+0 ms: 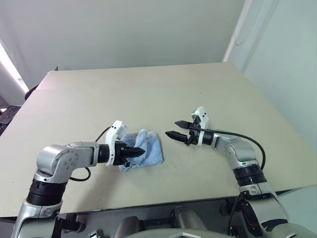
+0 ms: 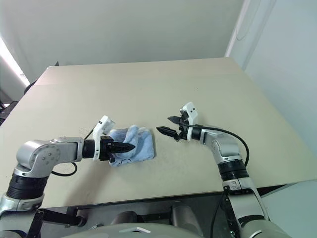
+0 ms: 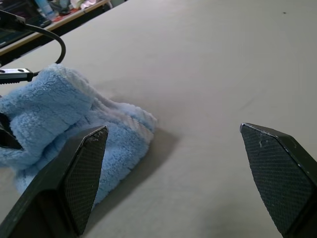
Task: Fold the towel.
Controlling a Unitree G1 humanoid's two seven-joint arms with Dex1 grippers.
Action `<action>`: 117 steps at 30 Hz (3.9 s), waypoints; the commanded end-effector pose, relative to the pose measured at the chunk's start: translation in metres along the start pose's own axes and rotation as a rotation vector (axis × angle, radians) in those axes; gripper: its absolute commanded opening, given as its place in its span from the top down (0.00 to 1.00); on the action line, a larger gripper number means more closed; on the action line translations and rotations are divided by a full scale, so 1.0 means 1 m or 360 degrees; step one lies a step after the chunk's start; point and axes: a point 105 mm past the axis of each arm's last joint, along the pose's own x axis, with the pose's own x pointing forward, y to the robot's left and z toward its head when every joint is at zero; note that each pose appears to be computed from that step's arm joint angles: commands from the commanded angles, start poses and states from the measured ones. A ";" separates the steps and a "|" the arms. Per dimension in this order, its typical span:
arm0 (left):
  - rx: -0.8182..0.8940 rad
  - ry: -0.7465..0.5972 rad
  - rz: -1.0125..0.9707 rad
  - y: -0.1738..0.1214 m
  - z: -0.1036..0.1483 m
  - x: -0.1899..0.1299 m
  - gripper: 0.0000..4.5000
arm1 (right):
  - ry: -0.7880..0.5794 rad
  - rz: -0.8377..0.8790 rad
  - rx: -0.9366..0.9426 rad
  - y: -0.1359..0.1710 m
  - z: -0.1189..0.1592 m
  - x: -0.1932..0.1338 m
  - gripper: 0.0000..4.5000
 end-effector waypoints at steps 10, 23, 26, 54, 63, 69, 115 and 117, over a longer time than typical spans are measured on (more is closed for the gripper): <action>0.0084 -0.0220 -0.0131 -0.018 0.018 -0.006 0.53 | -0.0019 -0.0034 -0.0095 -0.004 0.010 0.007 0.00; 0.0710 -0.0561 -0.0092 -0.035 0.041 -0.040 0.30 | -0.0063 -0.0067 -0.0092 -0.011 0.015 0.009 0.00; 0.0763 -0.0580 -0.0067 -0.028 0.045 -0.048 0.30 | -0.0089 -0.0080 -0.0069 -0.013 0.017 0.006 0.00; 0.1022 -0.0223 -0.0143 0.025 -0.037 0.042 0.30 | 0.0015 -0.0069 0.0061 -0.016 0.024 -0.002 0.00; 0.1049 -0.0386 -0.0178 0.008 -0.009 0.022 0.30 | 0.0025 0.0225 0.0343 0.004 0.039 -0.009 0.00; 0.1082 -0.0515 -0.0157 -0.009 0.018 -0.006 0.30 | 0.0243 0.0329 0.0670 0.014 0.023 -0.009 0.00; 0.0981 -0.0408 0.0476 0.007 -0.013 -0.091 0.29 | 0.0783 0.0659 0.1318 0.093 -0.024 0.060 0.86; 0.0974 -0.0433 0.0483 0.007 -0.010 -0.093 0.29 | 0.0764 0.0665 0.1329 0.093 -0.021 0.060 1.00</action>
